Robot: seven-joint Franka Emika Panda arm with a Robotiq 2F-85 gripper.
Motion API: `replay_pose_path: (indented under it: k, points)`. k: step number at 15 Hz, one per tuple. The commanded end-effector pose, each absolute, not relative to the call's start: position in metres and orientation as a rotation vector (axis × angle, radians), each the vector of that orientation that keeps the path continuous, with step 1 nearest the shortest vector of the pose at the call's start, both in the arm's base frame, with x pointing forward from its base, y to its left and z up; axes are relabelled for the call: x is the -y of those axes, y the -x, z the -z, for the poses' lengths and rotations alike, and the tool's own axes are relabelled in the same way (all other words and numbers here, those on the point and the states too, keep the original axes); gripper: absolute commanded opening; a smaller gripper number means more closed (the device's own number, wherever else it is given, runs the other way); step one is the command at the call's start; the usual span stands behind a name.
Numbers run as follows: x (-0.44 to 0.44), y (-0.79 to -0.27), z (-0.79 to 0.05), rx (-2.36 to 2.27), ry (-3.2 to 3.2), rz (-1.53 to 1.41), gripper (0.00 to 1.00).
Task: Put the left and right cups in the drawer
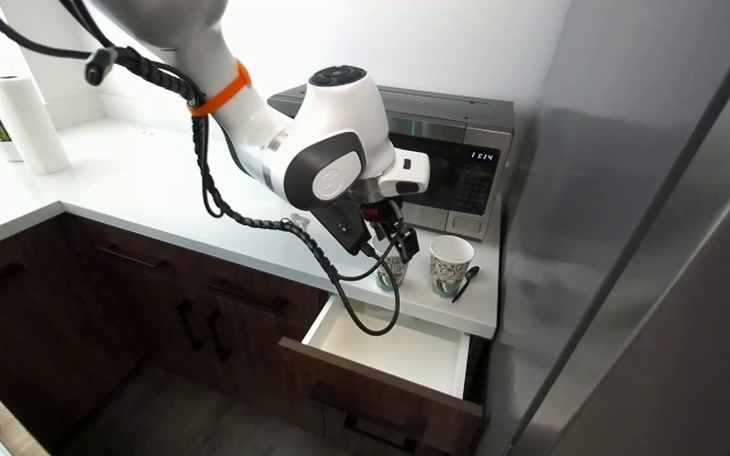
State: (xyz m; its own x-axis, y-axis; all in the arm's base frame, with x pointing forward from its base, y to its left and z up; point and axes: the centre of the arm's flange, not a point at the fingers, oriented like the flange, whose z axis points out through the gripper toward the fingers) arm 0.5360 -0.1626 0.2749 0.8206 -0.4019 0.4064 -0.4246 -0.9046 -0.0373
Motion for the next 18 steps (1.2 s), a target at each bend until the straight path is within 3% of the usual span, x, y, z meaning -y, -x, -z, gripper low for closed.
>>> replay_pose_path:
  k: [1,8,18]
  points:
    - [0.165,-0.543,-0.262,0.705,-2.949,-0.604,0.49]
    - [0.169,-0.532,-0.257,0.709,-2.968,-0.573,0.0]
    - [0.191,-0.481,-0.269,0.699,-3.138,-0.515,0.01]
